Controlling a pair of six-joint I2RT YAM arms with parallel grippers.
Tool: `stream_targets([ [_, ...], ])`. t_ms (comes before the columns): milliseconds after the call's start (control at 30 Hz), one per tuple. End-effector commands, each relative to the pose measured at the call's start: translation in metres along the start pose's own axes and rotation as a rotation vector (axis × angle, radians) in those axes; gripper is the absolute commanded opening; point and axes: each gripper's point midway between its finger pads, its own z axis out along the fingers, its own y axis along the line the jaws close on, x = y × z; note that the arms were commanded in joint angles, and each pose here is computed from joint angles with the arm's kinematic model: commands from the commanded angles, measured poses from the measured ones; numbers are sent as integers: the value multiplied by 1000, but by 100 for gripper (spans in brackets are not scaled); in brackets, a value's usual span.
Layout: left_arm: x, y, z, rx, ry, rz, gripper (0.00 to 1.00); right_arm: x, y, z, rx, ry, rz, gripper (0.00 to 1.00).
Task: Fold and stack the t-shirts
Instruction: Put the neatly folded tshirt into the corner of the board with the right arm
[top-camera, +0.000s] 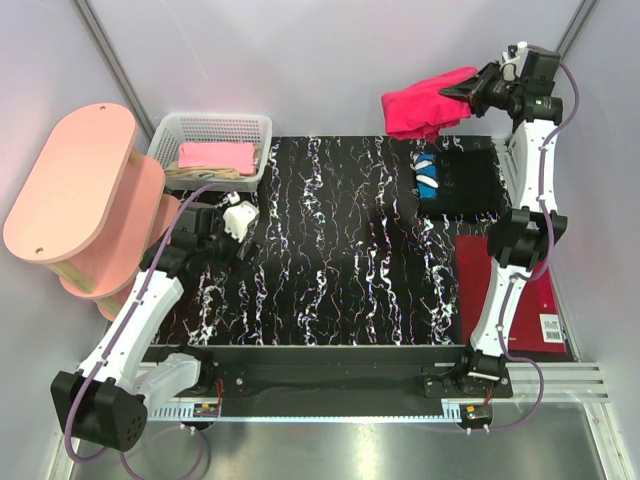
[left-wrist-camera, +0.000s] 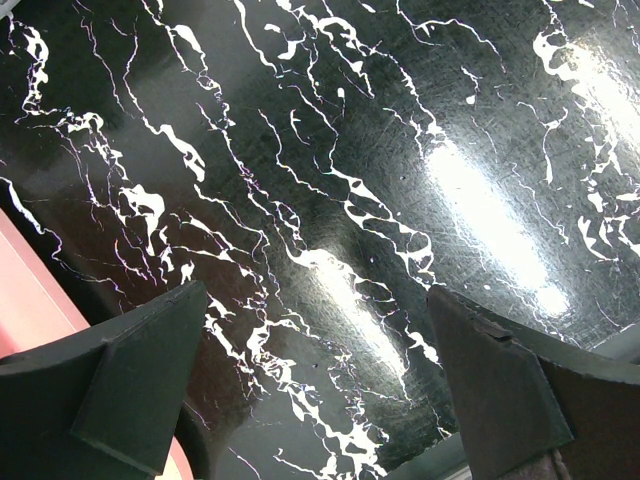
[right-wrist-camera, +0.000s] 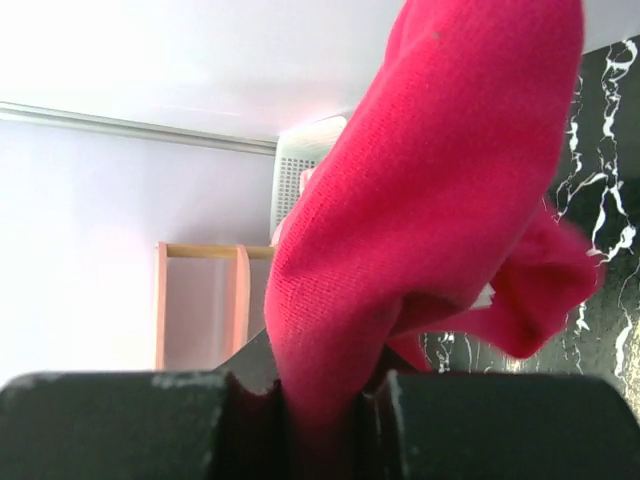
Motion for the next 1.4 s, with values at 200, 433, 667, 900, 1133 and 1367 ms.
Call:
stream_targets([
  [200,-12,4,-6,-14,-37,-3,99,-43,-76,-42,122,-127,220,0],
  [433,-13,6,-4,-17,-32,-2,99,-81,-52,-36,-42,-147,241,0],
  [667,-16,9,-7,-31,-39,1,99,-63,-100,-11,-95,-31,332,0],
  [900,-18,9,-4,-22,-40,-8,99,40,-157,5,116,163,415,0],
  [1133,-27,5,-10,-4,-73,-22,99,74,-179,-34,311,110,428,0],
  [1367,-21,3,-15,-9,-69,-18,99,51,-185,-65,421,-14,365,0],
])
